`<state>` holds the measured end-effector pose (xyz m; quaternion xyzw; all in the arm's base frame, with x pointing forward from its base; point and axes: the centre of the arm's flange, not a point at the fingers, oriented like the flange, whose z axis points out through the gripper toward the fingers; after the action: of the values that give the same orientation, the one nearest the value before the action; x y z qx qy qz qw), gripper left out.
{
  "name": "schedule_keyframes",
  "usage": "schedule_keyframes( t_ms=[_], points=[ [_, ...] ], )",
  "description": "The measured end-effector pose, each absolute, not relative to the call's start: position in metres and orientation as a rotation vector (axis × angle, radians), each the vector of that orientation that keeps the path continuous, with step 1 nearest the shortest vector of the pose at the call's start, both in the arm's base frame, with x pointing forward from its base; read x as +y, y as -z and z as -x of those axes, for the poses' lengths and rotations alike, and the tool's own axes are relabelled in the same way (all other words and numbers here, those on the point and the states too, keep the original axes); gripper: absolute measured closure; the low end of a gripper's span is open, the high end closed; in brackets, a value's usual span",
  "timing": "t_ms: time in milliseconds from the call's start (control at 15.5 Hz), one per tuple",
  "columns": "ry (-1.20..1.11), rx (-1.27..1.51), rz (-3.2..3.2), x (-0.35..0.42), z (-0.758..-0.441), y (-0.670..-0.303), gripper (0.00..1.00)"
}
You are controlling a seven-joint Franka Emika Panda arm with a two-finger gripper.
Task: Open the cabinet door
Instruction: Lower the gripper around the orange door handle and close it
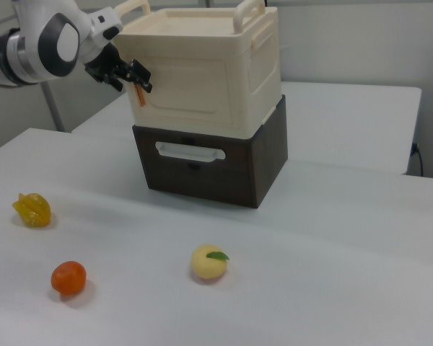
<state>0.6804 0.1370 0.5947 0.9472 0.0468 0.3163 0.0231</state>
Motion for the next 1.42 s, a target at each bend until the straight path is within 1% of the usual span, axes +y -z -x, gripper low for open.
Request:
schedule_keyframes(
  t_ms=[129,193,258,387,451,516,580,645,774,838,903,967,1032,1161,1225,1419],
  points=[
    [-0.991,0.141,-2.915,0.142,-0.685,-0.587,0.08],
    [-0.992,0.141,-2.911,0.142,-0.685,-0.587,0.08],
    [-0.995,0.141,-2.908,0.142,-0.685,-0.588,0.15],
    [-1.012,0.139,-2.904,0.142,-0.685,-0.594,0.39],
    [-1.021,0.137,-2.903,0.142,-0.685,-0.597,0.43],
    [-1.027,0.137,-2.901,0.142,-0.686,-0.599,0.43],
    [-1.029,0.137,-2.901,0.142,-0.686,-0.6,0.49],
    [-1.03,0.136,-2.901,0.142,-0.686,-0.6,0.6],
    [-1.03,0.136,-2.901,0.143,-0.686,-0.6,0.62],
    [-1.03,0.137,-2.901,0.143,-0.685,-0.6,0.7],
    [-1.03,0.139,-2.902,0.144,-0.685,-0.6,0.73],
    [-1.03,0.14,-2.902,0.145,-0.685,-0.6,0.73],
    [-1.031,0.142,-2.903,0.146,-0.685,-0.6,0.78],
    [-1.032,0.143,-2.903,0.147,-0.685,-0.6,0.8],
    [-1.032,0.143,-2.904,0.148,-0.684,-0.6,0.83],
    [-1.033,0.13,-2.908,0.148,-0.684,-0.6,0.85]
  ],
)
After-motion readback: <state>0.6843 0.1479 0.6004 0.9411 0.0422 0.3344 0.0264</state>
